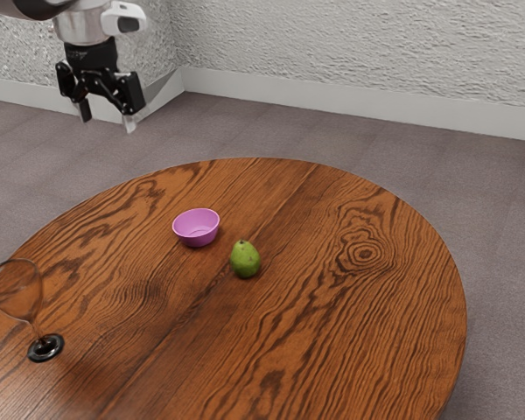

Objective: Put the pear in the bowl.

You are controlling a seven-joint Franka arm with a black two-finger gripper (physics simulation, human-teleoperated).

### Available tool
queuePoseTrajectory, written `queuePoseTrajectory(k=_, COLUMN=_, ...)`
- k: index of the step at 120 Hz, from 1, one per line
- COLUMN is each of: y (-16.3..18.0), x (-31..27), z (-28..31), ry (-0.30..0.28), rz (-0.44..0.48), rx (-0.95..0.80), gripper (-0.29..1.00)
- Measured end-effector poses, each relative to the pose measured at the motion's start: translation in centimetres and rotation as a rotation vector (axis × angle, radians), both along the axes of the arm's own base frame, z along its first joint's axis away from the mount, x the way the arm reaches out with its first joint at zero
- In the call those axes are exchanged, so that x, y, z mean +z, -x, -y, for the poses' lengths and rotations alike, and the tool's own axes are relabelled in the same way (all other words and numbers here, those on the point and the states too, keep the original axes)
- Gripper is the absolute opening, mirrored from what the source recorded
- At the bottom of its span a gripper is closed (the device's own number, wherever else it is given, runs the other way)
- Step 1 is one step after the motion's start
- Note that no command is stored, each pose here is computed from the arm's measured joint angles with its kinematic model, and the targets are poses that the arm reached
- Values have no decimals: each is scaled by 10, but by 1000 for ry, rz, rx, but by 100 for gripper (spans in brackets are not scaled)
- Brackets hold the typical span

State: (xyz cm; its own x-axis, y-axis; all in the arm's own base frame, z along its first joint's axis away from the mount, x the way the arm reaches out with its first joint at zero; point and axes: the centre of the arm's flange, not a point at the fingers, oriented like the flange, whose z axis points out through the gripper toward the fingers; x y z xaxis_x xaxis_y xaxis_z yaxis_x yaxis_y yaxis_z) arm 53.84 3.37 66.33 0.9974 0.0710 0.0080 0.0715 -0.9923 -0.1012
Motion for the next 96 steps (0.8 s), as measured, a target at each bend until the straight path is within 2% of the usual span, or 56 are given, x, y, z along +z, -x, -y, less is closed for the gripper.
queuePoseTrajectory(k=26, y=3, x=-12, z=-20, ry=9, rz=-11, rx=41, gripper=70)
queuePoseTrajectory(k=38, y=0, x=-71, z=-19, ry=31, rz=-93, rx=41, gripper=70)
queuePoseTrajectory(k=51, y=-4, x=-134, z=-8, ry=64, rz=-133, rx=25, gripper=70)
queuePoseTrajectory(k=66, y=-30, x=-191, z=11, ry=93, rz=-129, rx=-2, gripper=70)
queuePoseTrajectory(k=82, y=-55, x=-237, z=72, ry=113, rz=-101, rx=-100, gripper=70)
queuePoseTrajectory(k=96, y=-69, x=-270, z=80, ry=141, rz=-84, rx=-97, gripper=70)
